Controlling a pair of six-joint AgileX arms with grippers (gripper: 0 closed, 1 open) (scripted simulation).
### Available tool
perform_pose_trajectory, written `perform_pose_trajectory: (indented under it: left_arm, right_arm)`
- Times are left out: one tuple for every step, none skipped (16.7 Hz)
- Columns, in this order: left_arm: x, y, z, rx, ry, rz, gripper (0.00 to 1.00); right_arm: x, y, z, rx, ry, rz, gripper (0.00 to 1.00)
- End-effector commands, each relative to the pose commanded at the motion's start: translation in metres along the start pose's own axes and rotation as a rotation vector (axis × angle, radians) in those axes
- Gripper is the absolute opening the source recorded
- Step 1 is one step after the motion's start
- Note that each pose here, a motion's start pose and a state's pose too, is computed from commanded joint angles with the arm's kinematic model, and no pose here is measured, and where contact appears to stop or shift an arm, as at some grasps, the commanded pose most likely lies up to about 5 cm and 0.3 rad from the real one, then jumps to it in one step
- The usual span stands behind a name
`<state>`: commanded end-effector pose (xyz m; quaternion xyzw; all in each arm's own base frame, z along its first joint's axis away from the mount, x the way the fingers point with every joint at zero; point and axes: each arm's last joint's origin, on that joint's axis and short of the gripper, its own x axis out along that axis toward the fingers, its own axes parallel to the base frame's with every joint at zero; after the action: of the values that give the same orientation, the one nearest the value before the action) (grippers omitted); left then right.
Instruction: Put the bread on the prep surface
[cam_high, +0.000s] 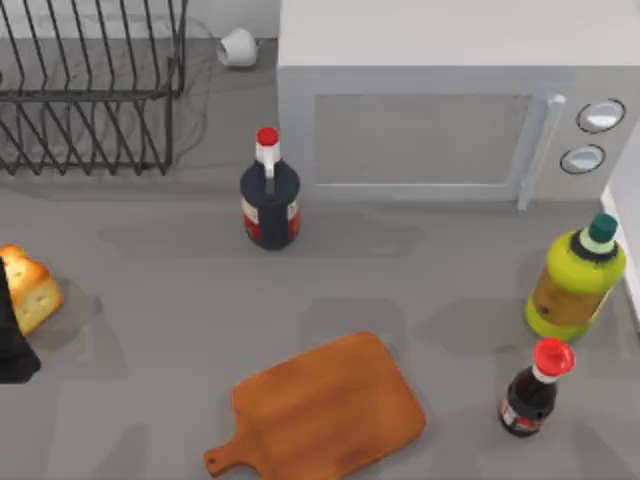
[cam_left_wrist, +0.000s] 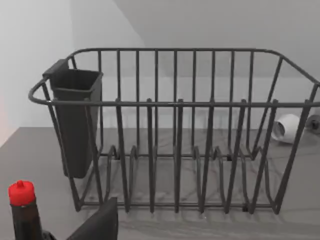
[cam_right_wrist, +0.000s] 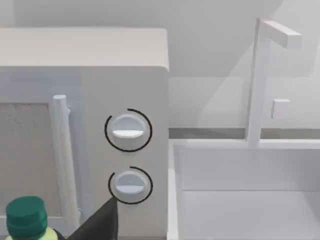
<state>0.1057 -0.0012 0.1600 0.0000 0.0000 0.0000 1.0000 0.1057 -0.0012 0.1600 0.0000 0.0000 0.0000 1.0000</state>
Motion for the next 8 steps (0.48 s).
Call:
perform_pose_trajectory:
  left_arm:
    - [0.0,0.0,0.0,0.0,0.0,0.0,1.0]
    - [0.0,0.0,0.0,0.0,0.0,0.0,1.0]
    - [0.0,0.0,0.002,0.005,0.008,0.0,1.0]
    - [0.0,0.0,0.006,0.016,0.024,0.001,1.0]
    - [0.001,0.0,0.011,0.033,0.047,0.0,1.0]
    - [0.001,0.0,0.018,0.053,0.079,-0.001,1.0]
    - [0.003,0.0,0.027,0.077,0.12,-0.004,1.0]
    - [0.006,0.001,0.035,0.105,0.171,-0.008,1.0]
  right_arm:
    - [0.0,0.0,0.0,0.0,0.0,0.0,1.0]
    - [0.0,0.0,0.0,0.0,0.0,0.0,1.0]
    - [0.0,0.0,0.0,0.0,0.0,0.0,1.0]
    - [0.0,0.0,0.0,0.0,0.0,0.0,1.0]
    - [0.0,0.0,0.0,0.0,0.0,0.0,1.0]
    - [0.0,0.0,0.0,0.0,0.0,0.0,1.0]
    - [0.0,0.0,0.0,0.0,0.0,0.0,1.0]
    - [0.0,0.0,0.0,0.0,0.0,0.0,1.0]
